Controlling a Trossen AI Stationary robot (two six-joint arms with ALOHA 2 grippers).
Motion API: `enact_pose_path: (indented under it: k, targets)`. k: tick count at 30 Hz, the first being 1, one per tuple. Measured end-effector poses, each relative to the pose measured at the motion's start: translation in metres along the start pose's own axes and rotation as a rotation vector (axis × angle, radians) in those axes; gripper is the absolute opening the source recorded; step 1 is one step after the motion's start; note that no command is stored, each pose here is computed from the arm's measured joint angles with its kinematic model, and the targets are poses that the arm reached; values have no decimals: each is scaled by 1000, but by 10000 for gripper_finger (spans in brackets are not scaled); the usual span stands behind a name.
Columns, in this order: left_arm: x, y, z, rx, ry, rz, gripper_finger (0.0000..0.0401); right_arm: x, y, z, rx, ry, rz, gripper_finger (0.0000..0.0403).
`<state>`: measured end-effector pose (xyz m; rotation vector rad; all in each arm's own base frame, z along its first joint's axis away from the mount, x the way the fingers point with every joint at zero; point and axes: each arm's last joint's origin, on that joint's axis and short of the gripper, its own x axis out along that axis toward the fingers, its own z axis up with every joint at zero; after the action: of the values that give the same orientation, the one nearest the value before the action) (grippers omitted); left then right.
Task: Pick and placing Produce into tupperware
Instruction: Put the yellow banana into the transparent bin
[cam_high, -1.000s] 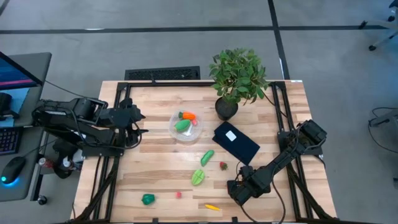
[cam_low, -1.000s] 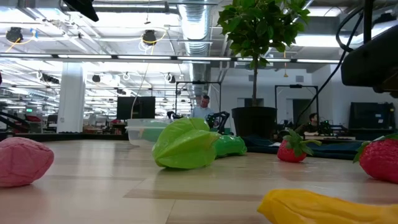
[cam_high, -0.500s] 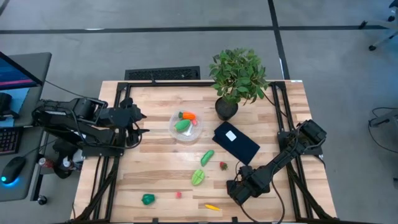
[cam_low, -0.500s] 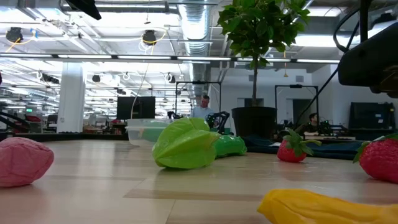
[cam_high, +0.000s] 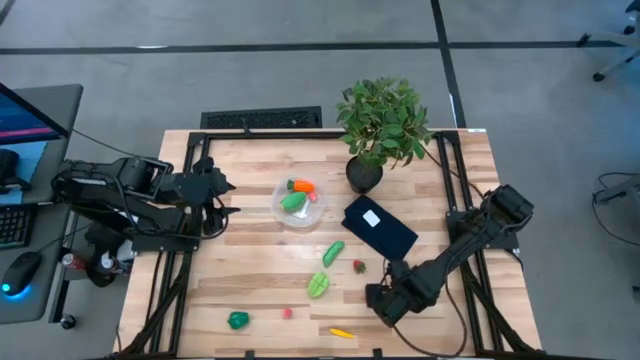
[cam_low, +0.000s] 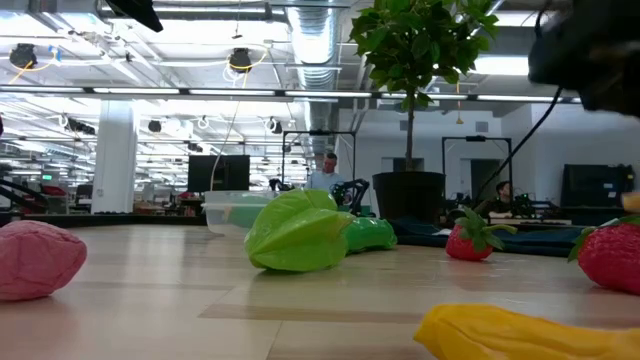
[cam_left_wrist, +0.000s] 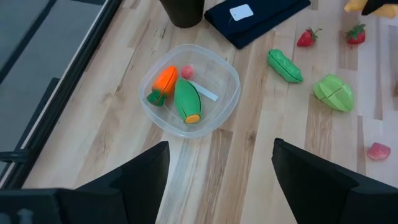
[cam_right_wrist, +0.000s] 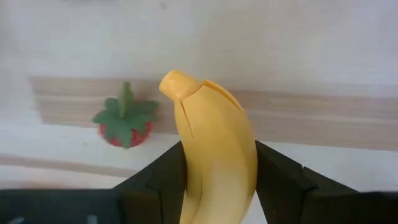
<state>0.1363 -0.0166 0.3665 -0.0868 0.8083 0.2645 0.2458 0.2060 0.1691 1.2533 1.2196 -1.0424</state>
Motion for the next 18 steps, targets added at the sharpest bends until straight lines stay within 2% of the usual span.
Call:
enact_pose_path:
  k: [11, 18]
  targets:
    - [0, 0, 0, -2, 0, 0, 272, -47, 2, 16, 20, -126, 276, 153]
    - [0, 0, 0, -3, 0, 1, 272, -65, 16, 29, -43, -219, 458, 164]
